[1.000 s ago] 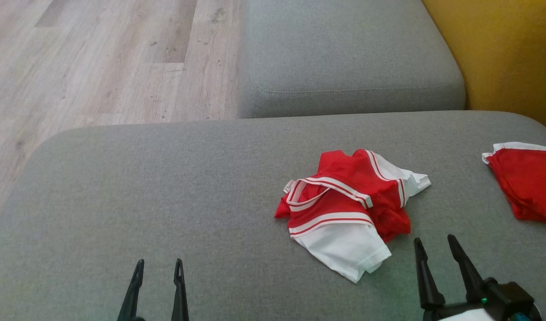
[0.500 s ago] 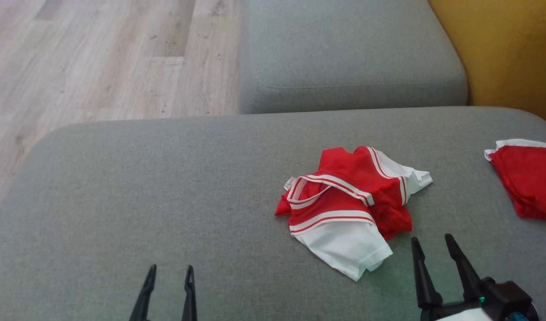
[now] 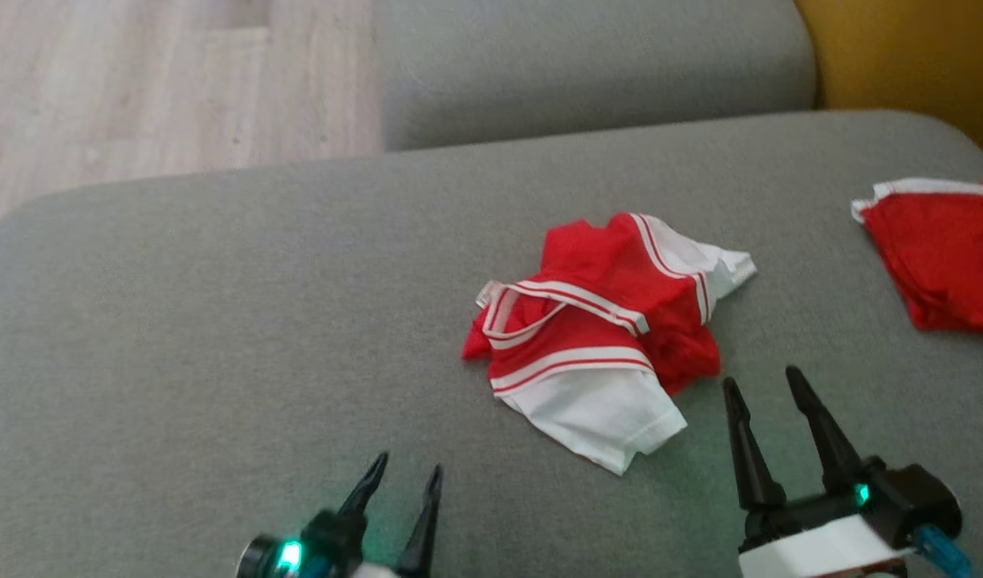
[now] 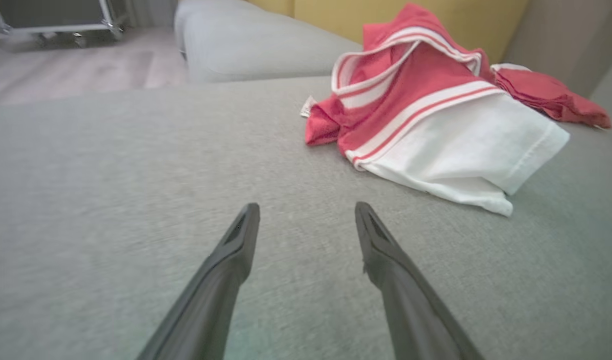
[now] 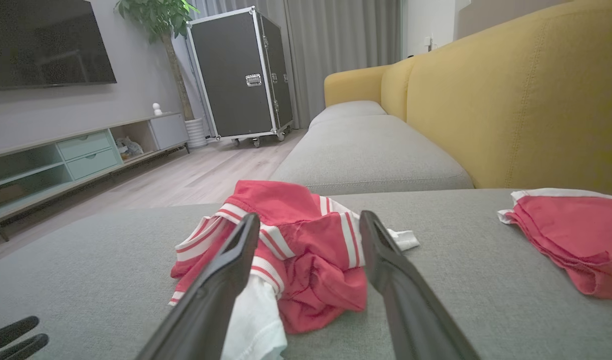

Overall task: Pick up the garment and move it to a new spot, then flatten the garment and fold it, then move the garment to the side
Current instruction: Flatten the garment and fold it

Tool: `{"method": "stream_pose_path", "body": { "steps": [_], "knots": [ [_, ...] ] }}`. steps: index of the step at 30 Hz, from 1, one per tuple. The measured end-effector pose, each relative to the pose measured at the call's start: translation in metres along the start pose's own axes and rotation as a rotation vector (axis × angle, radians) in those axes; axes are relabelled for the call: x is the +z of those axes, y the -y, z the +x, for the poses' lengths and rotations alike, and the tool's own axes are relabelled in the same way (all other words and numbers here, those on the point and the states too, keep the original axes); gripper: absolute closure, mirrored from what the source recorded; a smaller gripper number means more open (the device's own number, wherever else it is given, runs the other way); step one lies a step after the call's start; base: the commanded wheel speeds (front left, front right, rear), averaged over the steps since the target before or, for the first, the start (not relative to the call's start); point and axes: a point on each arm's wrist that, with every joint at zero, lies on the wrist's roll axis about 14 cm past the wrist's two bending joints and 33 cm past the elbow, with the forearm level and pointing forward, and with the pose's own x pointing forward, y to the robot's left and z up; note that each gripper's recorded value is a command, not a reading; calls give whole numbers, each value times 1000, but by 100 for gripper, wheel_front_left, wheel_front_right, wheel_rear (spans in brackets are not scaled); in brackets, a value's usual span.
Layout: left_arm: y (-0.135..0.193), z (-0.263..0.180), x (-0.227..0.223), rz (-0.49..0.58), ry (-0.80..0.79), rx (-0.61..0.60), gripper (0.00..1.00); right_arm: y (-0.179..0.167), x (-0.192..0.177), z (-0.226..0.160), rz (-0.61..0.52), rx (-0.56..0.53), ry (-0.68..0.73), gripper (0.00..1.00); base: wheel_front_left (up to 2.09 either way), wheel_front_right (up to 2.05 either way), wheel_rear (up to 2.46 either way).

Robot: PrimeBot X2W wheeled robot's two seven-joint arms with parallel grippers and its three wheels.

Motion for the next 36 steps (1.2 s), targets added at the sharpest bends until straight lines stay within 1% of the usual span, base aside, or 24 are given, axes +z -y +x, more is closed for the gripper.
{"method": "stream_pose_path", "body": {
  "steps": [4, 6, 9, 10, 14, 17, 18, 19, 20, 21, 26, 28, 30, 31, 32, 34, 36],
  "knots": [
    [16, 32, 2, -25, -43, -95, 0, 6, -1, 7, 4, -13, -5, 0, 0, 0, 0],
    [19, 41, 4, -34, -50, -113, 0, 8, -1, 9, 1, -15, -7, 0, 0, 0, 0],
    [30, 62, 2, -60, -95, -169, 0, 16, -1, 15, -16, -24, -12, 0, 0, 0, 0],
    [37, 74, -3, -70, -131, -204, 0, 21, -1, 19, -22, -36, -11, 0, 0, 0, 0],
    [45, 87, -9, -91, -173, -234, 0, 29, -1, 20, -26, -59, -16, 0, 0, 0, 0],
    [53, 100, -9, -200, -195, -254, 0, 39, -3, 16, -25, -95, -23, 0, 0, 0, 0],
    [56, 103, -8, -216, -197, -262, 0, 42, -4, 14, -26, -106, -27, 0, 0, 0, 0],
    [59, 107, -6, -232, -197, -272, 7, 45, -4, 12, -27, -117, -30, 0, 0, 0, 0],
    [61, 111, -4, -247, -194, -277, 79, 47, -4, 10, -29, -128, -32, 0, 0, 0, 0],
    [64, 113, -3, -257, -194, -287, 100, 50, -4, 8, -31, -138, -33, 0, 0, 0, 0],
    [89, 111, 5, -321, -200, -357, 100, 58, 3, -3, -38, -174, -16, 0, 0, 0, 0],
    [106, 107, 16, -340, -182, -410, 100, 59, 8, -7, -40, -182, 2, 0, 0, 0, 0],
    [132, 100, 34, -366, -150, -495, 100, 59, 13, -12, -41, -191, 20, 0, 0, 0, 0],
    [146, 96, 46, -375, -130, -539, 100, 59, 16, -15, -41, -194, 28, 0, 0, 0, 0],
    [170, 89, 73, -370, -78, -628, 100, 59, 21, -20, -41, -200, 46, 0, 0, 0, 0],
    [191, 85, 108, -343, -4, -708, 100, 59, 25, -25, -42, -206, 63, 0, 0, 0, 0],
    [208, 83, 154, -310, 100, -781, 100, 58, 29, -32, -40, -213, 77, 0, 0, 0, 0]
  ]
}}
